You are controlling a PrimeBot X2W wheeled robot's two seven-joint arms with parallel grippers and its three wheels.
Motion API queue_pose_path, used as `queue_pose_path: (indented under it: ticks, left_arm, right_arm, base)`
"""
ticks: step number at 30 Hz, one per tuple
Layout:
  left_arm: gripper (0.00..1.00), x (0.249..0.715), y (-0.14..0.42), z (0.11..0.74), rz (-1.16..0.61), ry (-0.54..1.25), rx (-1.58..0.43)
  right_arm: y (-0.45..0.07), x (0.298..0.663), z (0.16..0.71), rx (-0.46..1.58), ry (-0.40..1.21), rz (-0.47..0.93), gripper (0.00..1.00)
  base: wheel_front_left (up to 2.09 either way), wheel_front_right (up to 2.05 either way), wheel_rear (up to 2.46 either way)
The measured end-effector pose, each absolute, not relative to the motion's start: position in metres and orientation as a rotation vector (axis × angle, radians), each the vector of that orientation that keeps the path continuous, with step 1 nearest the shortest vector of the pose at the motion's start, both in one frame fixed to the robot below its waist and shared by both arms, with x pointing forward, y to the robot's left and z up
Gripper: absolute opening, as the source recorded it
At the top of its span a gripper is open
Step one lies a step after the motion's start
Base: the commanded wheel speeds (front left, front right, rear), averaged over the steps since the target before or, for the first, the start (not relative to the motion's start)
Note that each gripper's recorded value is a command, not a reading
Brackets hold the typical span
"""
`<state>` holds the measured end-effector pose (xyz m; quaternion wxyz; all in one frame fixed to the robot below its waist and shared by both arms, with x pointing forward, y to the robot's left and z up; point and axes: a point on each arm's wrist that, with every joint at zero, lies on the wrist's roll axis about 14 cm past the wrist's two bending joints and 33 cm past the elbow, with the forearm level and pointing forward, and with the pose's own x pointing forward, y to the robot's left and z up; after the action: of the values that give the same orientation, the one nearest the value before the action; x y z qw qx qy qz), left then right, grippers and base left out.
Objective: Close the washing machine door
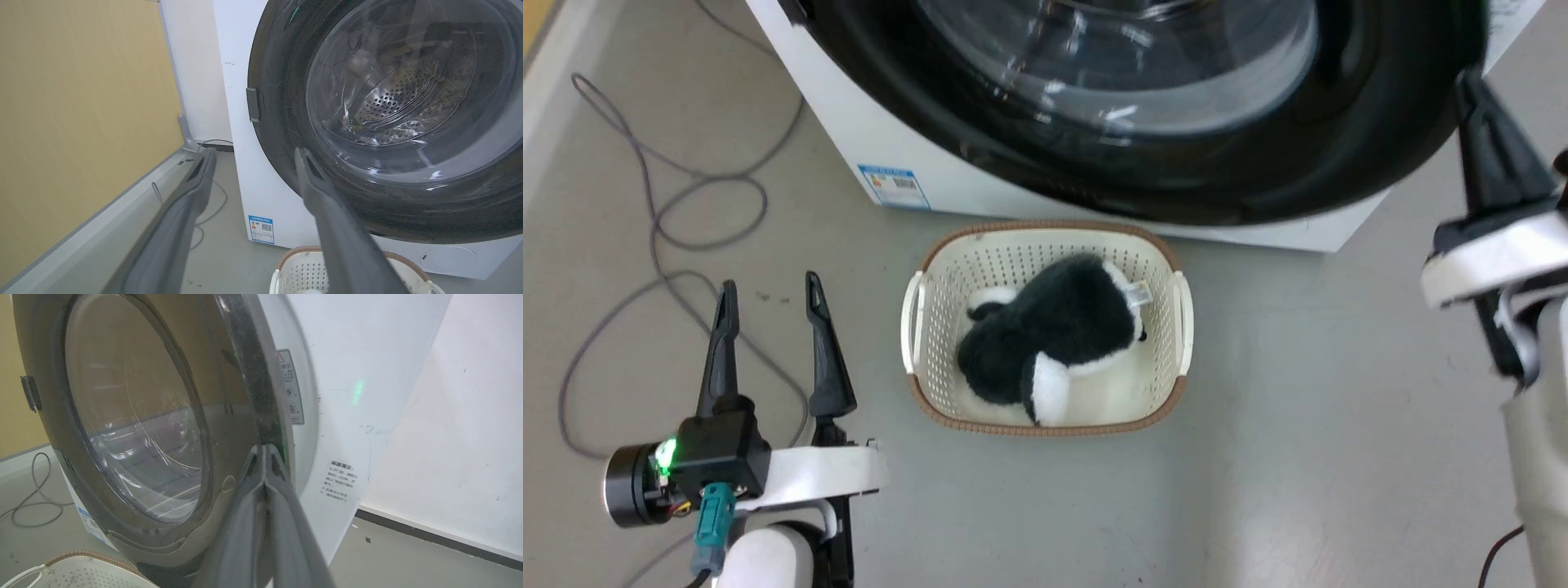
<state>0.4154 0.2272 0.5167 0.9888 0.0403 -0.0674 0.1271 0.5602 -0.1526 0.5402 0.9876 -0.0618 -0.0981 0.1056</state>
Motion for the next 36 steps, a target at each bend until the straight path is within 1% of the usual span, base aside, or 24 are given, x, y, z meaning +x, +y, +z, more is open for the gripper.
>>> queue_pose_path:
  ticks: [7, 12, 19, 24, 29, 36]
  left_arm:
    - [1.0, 0.428, 0.226, 0.507, 0.255, -0.118, 0.078]
    - [1.0, 0.427, 0.232, 0.499, 0.272, -0.096, 0.086]
    - [1.0, 0.425, 0.237, 0.498, 0.287, -0.088, 0.093]
    - [1.0, 0.425, 0.237, 0.499, 0.289, -0.093, 0.092]
    - [1.0, 0.424, 0.236, 0.507, 0.287, -0.113, 0.086]
    - [1.0, 0.411, 0.236, 0.519, 0.294, -0.137, 0.076]
  right_arm:
    - [-0.154, 0.595, 0.53, -0.135, -0.171, 0.197, 0.0]
    - [-0.159, 0.615, 0.528, -0.145, -0.161, 0.175, 0.0]
    - [-0.165, 0.628, 0.526, -0.164, -0.145, 0.153, 0.0]
    - [-0.169, 0.628, 0.526, -0.17, -0.137, 0.136, 0.0]
    - [-0.163, 0.62, 0.539, -0.155, -0.162, 0.138, 0.0]
    - [-0.165, 0.579, 0.56, -0.14, -0.211, 0.136, 0.0]
  base:
    - [0.0, 0.0, 0.0]
    - [0.0, 0.0, 0.0]
    - [0.0, 0.0, 0.0]
    - [0.0, 0.0, 0.0]
    - [0.0, 0.0, 0.0]
    - [0.0, 0.0, 0.0]
